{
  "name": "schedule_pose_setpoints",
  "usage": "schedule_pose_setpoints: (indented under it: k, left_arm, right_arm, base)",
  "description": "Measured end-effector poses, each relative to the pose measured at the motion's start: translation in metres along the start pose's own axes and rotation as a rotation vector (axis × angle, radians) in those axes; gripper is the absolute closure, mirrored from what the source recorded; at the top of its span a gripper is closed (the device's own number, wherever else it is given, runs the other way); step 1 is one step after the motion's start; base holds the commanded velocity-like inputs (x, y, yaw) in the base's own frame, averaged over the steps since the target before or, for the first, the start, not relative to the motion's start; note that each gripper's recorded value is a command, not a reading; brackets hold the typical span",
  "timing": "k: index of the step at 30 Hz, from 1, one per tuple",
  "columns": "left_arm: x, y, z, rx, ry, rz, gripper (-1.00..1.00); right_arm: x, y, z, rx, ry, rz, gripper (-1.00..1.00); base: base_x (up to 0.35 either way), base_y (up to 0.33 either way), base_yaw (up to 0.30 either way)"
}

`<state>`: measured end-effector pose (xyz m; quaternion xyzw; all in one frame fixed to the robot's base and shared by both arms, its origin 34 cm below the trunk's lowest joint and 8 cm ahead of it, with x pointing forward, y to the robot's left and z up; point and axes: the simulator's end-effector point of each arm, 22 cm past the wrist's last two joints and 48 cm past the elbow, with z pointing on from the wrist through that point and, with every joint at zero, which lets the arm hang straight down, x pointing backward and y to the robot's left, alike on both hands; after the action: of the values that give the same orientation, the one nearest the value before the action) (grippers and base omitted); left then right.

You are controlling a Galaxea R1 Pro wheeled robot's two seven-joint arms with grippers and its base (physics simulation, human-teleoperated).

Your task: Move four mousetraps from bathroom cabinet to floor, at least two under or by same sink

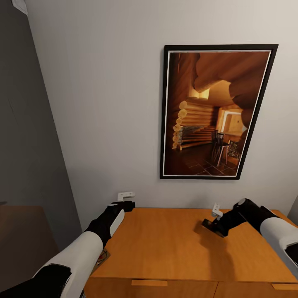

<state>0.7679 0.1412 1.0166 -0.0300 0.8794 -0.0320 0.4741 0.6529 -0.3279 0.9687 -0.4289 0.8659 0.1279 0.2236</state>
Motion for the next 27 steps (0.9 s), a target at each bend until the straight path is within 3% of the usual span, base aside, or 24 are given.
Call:
schedule_pose_setpoints:
  k: [6,8,12,17,20,27]
  left_arm:
    - [0.0,0.0,0.0,0.0,0.0,0.001,-1.0]
    - [0.0,0.0,0.0,0.0,0.0,0.001,-1.0]
    - [0.0,0.0,0.0,0.0,0.0,0.001,-1.0]
    - [0.0,0.0,0.0,0.0,-0.001,0.0,-1.0]
    - [0.0,0.0,0.0,0.0,-0.002,-0.001,-1.0]
    - [-0.003,0.0,0.0,0.0,-0.012,-0.003,-1.0]
  right_arm:
    - [-0.005,0.007,0.004,-0.018,-0.001,-0.02,1.0]
    - [-0.012,0.016,0.01,-0.042,-0.002,-0.036,1.0]
    - [-0.019,0.047,0.018,-0.15,0.014,-0.073,1.0]
    - [-0.023,0.053,0.019,-0.175,0.011,-0.07,1.0]
    - [-0.026,0.044,0.021,-0.128,0.007,-0.073,1.0]
    - [-0.038,-0.009,0.023,0.123,-0.015,-0.08,1.0]
  base:
    - [0.0,0.0,0.0]
    - [0.0,0.0,0.0]
    - [0.0,0.0,0.0]
    - [0.0,0.0,0.0]
    - [0.0,0.0,0.0]
    - [0.0,0.0,0.0]
